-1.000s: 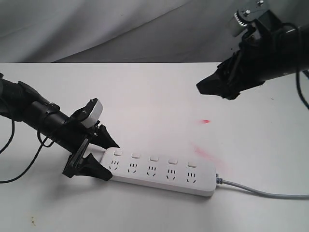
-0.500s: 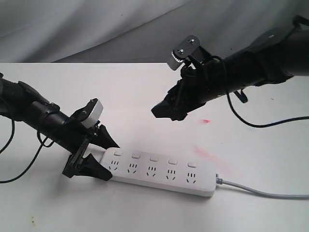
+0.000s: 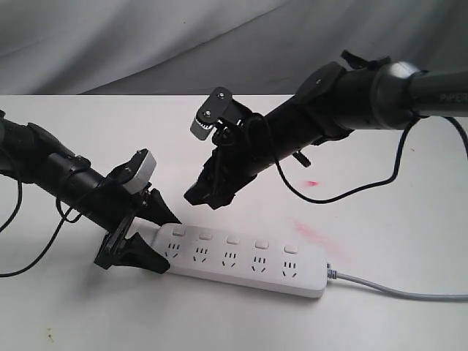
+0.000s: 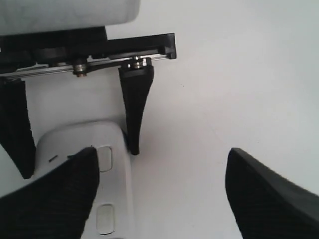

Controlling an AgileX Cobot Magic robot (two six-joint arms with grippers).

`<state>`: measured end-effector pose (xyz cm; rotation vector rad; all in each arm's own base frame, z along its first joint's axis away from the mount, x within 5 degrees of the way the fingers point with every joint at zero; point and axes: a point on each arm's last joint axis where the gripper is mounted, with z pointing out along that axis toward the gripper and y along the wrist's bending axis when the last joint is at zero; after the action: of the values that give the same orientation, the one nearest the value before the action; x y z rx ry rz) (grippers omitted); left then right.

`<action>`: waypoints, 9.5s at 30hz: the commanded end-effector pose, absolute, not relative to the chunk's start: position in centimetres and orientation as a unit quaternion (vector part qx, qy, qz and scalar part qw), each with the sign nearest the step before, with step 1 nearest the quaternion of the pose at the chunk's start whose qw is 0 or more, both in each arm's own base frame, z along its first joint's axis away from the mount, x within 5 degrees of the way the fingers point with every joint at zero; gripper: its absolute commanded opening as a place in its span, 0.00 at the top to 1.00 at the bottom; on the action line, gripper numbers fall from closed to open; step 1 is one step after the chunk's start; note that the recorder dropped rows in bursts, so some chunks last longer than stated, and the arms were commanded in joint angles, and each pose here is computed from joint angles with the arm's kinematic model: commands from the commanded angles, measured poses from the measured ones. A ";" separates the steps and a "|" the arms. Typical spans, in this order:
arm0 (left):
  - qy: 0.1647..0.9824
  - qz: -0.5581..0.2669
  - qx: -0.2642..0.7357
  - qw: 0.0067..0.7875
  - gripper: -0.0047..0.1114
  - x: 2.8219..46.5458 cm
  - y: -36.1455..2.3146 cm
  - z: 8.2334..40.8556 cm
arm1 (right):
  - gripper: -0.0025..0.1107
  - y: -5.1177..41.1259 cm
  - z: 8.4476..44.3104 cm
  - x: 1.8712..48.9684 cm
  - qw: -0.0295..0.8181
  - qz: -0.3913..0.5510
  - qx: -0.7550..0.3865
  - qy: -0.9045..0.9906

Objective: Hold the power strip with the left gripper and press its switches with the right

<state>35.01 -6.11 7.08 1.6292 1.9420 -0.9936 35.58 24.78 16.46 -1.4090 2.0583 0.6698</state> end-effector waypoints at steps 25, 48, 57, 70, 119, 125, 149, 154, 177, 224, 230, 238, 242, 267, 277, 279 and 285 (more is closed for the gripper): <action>0.697 -0.302 0.637 0.131 0.59 33.9 -4.9 4.1 | 0.41 27.6 13.3 34.9 0.274 0.217 -0.540 0.766; 0.698 -0.300 0.637 0.131 0.59 33.9 -4.9 4.1 | 0.41 28.7 12.3 34.6 0.286 0.197 -0.546 0.762; 0.698 -0.300 0.637 0.131 0.59 33.9 -4.9 4.1 | 0.41 28.7 12.3 34.8 0.293 0.188 -0.544 0.764; 0.698 -0.300 0.637 0.131 0.59 33.9 -4.9 4.1 | 0.41 28.8 12.5 34.5 0.287 0.202 -0.542 0.764; 0.698 -0.299 0.637 0.132 0.59 33.9 -4.9 4.1 | 0.42 25.1 14.4 34.6 0.215 0.209 -0.531 0.793; 0.698 -0.299 0.637 0.132 0.59 33.9 -4.9 4.1 | 0.42 25.1 14.1 34.6 0.212 0.206 -0.533 0.793; 0.698 -0.299 0.637 0.132 0.59 33.9 -4.9 4.1 | 0.42 25.6 12.1 34.6 0.193 0.207 -0.535 0.796; 0.698 -0.299 0.637 0.132 0.59 33.9 -4.9 4.1 | 0.43 25.7 11.0 34.3 0.179 0.194 -0.553 0.790; 0.698 -0.299 0.637 0.132 0.59 33.9 -4.9 4.1 | 0.45 22.5 16.0 33.9 0.198 0.138 -0.545 0.803; 0.698 -0.299 0.637 0.132 0.59 33.9 -4.9 4.1 | 0.45 22.5 12.8 33.5 0.152 0.165 -0.536 0.814; 0.698 -0.299 0.637 0.132 0.59 33.9 -4.9 4.1 | 0.45 22.2 15.9 33.6 0.194 0.157 -0.537 0.806; 0.698 -0.299 0.637 0.132 0.59 33.9 -4.9 4.1 | 0.45 22.0 11.8 33.1 0.140 0.165 -0.528 0.821; 0.699 -0.298 0.637 0.132 0.59 34.0 -4.8 4.1 | 0.45 21.5 10.4 32.6 0.120 0.156 -0.533 0.823; 0.699 -0.299 0.637 0.132 0.59 33.9 -4.9 4.1 | 0.46 21.9 14.8 33.2 0.208 0.155 -0.507 0.822; 0.699 -0.299 0.637 0.132 0.59 33.9 -4.9 4.1 | 0.46 21.9 11.5 32.8 0.153 0.169 -0.511 0.829; 0.699 -0.299 0.637 0.132 0.59 33.9 -4.9 4.1 | 0.46 21.9 12.5 32.9 0.166 0.168 -0.511 0.827; 0.699 -0.299 0.637 0.132 0.59 33.9 -4.9 4.1 | 0.46 20.8 18.0 33.0 0.231 0.154 -0.513 0.812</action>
<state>34.98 -6.08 7.06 1.6363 1.9416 -0.9929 32.94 21.65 17.12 -1.3942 2.2465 0.4440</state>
